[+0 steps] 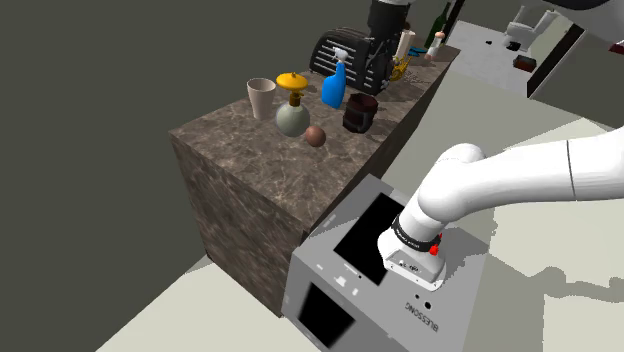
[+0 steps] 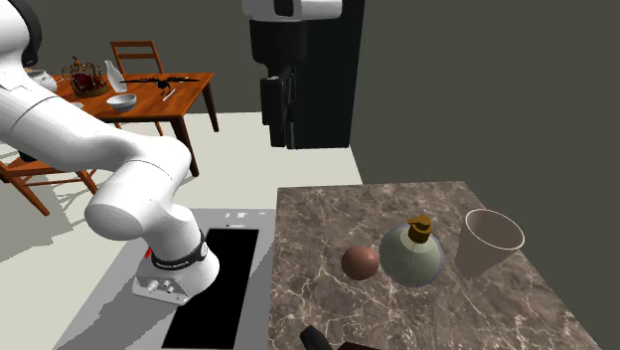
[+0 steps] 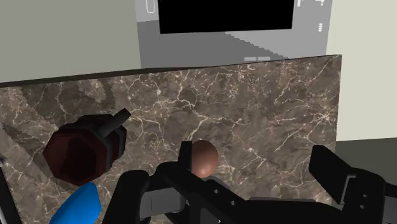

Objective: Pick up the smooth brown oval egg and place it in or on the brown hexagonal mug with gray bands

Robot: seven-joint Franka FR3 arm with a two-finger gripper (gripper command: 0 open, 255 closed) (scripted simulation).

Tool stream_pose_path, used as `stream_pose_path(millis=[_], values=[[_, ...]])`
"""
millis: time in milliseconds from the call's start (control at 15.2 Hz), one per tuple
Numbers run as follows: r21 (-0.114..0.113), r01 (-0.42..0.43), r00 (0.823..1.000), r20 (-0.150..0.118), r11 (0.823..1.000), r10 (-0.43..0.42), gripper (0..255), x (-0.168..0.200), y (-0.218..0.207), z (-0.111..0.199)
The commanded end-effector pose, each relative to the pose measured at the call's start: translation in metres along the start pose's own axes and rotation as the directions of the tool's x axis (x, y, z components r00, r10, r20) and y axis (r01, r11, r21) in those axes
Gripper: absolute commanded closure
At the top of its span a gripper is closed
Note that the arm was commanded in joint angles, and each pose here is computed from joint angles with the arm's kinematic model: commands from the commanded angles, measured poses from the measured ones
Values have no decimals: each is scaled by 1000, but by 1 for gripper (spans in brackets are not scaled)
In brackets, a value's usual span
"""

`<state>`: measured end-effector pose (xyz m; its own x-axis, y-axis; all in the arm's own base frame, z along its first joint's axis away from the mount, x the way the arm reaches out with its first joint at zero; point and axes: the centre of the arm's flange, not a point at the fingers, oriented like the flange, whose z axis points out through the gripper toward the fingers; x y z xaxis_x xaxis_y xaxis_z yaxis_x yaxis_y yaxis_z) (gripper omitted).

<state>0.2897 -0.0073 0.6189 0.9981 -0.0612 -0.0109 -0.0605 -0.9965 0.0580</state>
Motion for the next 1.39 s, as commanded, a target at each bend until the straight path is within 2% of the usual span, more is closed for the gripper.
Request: stream_pose_path(millis=[0,1320], values=[[0,0,1000,0,1000,0,0,0,0,0],[71,119,988,92,990,-126,0,171,38,212]])
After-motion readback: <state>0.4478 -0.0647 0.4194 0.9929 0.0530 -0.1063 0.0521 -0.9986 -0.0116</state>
